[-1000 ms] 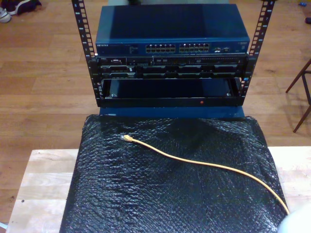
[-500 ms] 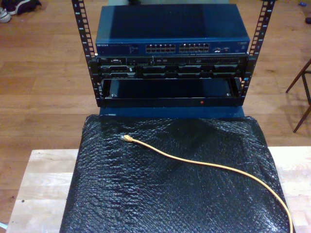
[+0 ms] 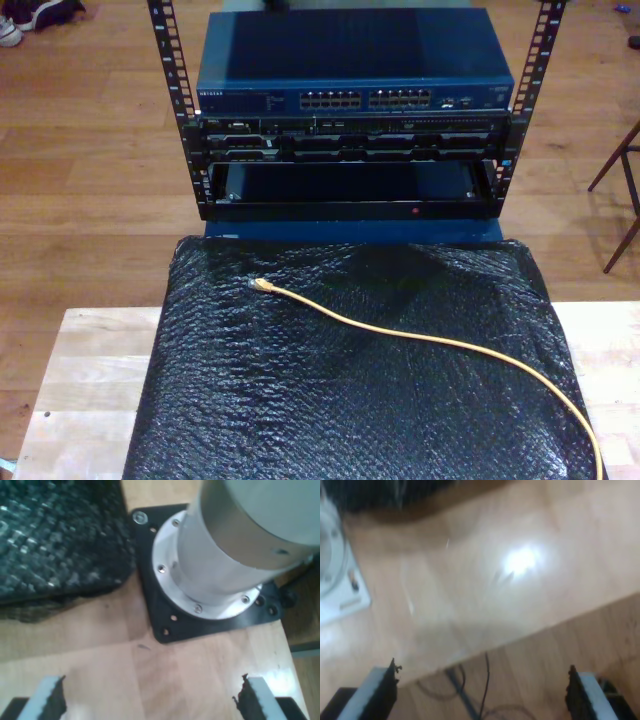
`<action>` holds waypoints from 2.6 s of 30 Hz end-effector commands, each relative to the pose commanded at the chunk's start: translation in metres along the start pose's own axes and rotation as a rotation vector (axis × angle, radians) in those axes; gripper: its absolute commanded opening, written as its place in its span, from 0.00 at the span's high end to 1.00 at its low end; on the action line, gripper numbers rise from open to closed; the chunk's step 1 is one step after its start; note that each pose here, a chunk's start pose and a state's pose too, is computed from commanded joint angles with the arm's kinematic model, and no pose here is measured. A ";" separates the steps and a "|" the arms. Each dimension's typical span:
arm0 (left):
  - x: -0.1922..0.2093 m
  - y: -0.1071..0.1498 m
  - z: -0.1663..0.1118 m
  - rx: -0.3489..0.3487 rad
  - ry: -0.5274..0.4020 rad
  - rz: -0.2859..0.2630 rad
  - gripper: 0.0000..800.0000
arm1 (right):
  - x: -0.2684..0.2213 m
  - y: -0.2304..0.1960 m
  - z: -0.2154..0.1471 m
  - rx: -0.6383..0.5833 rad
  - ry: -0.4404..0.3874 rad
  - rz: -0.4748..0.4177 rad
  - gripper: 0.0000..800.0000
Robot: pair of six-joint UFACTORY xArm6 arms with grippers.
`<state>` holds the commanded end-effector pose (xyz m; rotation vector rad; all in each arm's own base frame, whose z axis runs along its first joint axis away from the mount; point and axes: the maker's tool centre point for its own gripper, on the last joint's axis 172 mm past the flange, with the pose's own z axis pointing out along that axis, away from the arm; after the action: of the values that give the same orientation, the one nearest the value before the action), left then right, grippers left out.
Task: Grab the cable and plug it in
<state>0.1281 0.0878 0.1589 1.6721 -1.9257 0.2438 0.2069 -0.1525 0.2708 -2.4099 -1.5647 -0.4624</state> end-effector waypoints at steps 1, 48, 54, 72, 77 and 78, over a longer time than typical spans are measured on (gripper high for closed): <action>0.006 -0.004 0.001 -0.003 0.011 -0.004 0.00 | 0.004 0.002 -0.001 0.000 0.014 -0.001 0.01; 0.095 -0.082 -0.009 0.091 0.195 -0.105 0.00 | 0.156 0.003 0.024 0.109 0.112 -0.018 0.01; 0.095 -0.083 -0.009 0.090 0.196 -0.105 0.00 | 0.181 -0.004 0.029 0.127 0.098 -0.039 0.01; 0.091 -0.089 -0.020 0.082 0.208 -0.109 0.00 | 0.277 0.039 0.069 0.053 0.171 -0.095 0.01; 0.091 -0.088 -0.017 0.073 0.217 -0.113 0.00 | 0.284 0.046 0.062 0.040 0.174 -0.075 0.01; 0.091 -0.088 -0.016 0.072 0.218 -0.114 0.00 | 0.285 0.045 0.063 0.043 0.174 -0.073 0.01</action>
<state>0.2114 0.0010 0.2002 1.7179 -1.6744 0.4364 0.3648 0.0917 0.3205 -2.2216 -1.5738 -0.6276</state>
